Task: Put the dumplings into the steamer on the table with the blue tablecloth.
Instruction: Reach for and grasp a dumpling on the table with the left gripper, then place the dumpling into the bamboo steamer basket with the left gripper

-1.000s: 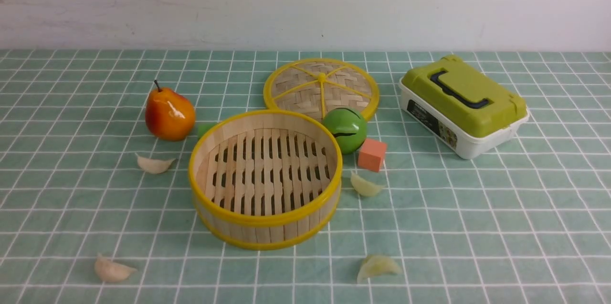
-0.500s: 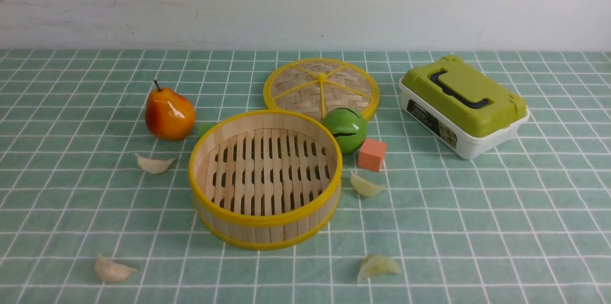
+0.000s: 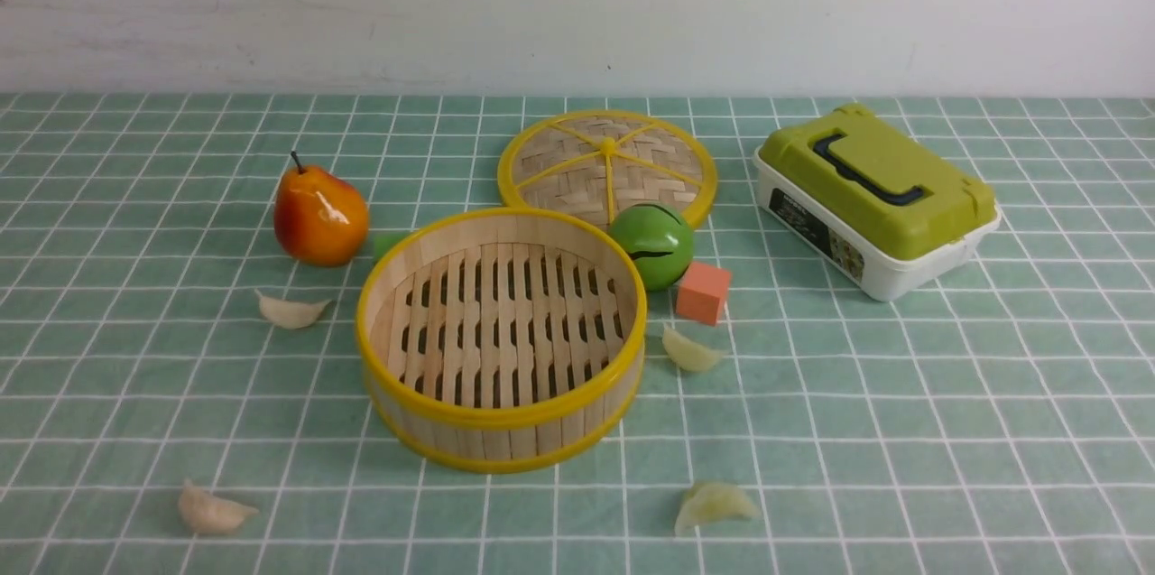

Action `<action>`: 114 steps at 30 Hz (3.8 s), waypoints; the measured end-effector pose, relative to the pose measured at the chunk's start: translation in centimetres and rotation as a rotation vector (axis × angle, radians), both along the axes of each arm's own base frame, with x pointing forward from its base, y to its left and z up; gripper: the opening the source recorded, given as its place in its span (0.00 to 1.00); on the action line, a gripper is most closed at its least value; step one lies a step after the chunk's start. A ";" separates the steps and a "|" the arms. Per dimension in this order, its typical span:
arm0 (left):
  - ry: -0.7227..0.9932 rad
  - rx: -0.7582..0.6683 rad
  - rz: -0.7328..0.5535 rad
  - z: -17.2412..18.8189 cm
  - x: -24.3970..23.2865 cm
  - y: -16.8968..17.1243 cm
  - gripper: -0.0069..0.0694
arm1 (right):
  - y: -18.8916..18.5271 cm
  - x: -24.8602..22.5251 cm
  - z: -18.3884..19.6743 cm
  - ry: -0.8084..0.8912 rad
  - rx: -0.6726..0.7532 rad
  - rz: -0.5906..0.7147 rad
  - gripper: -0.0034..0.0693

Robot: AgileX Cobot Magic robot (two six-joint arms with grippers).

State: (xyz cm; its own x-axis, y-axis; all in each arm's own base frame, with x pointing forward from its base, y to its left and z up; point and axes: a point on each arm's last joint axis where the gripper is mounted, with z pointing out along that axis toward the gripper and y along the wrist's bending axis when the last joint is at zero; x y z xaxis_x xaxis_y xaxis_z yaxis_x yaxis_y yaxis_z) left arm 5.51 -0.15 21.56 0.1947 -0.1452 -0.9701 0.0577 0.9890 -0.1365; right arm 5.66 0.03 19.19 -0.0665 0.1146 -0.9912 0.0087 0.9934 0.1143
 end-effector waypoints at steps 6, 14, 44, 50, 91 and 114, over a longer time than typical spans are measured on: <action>-0.268 -0.033 0.002 2.3 -0.8 0.1 0.40 | -0.2 -0.4 3.2 -0.353 0.033 -0.021 0.38; -0.350 -0.396 -0.142 3.3 -1.3 0.2 0.38 | -0.3 -1.4 5.5 -0.632 0.415 0.066 0.38; 1.041 -0.361 -0.011 7.4 21.0 -1.9 0.08 | 2.4 6.3 5.4 0.742 0.007 0.200 0.04; 1.121 -0.383 0.016 3.5 28.2 -2.1 0.30 | 4.3 7.7 4.8 0.737 0.003 0.384 0.04; 1.337 -0.206 0.075 -2.5 38.2 -1.8 0.47 | 4.9 8.0 5.0 0.710 -0.028 0.459 0.07; 1.261 0.051 -0.270 -1.2 37.0 -15.7 0.47 | 5.0 8.0 5.0 0.712 -0.017 0.461 0.10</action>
State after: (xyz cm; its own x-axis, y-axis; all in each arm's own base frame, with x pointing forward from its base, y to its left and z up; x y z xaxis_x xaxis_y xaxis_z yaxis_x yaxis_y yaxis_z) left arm 42.47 -15.87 20.33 -0.8845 0.0065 -0.4666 0.1155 0.9718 -0.2054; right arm 13.61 4.99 24.19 -0.7114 -0.0920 -0.6968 -0.3338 0.9167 0.2198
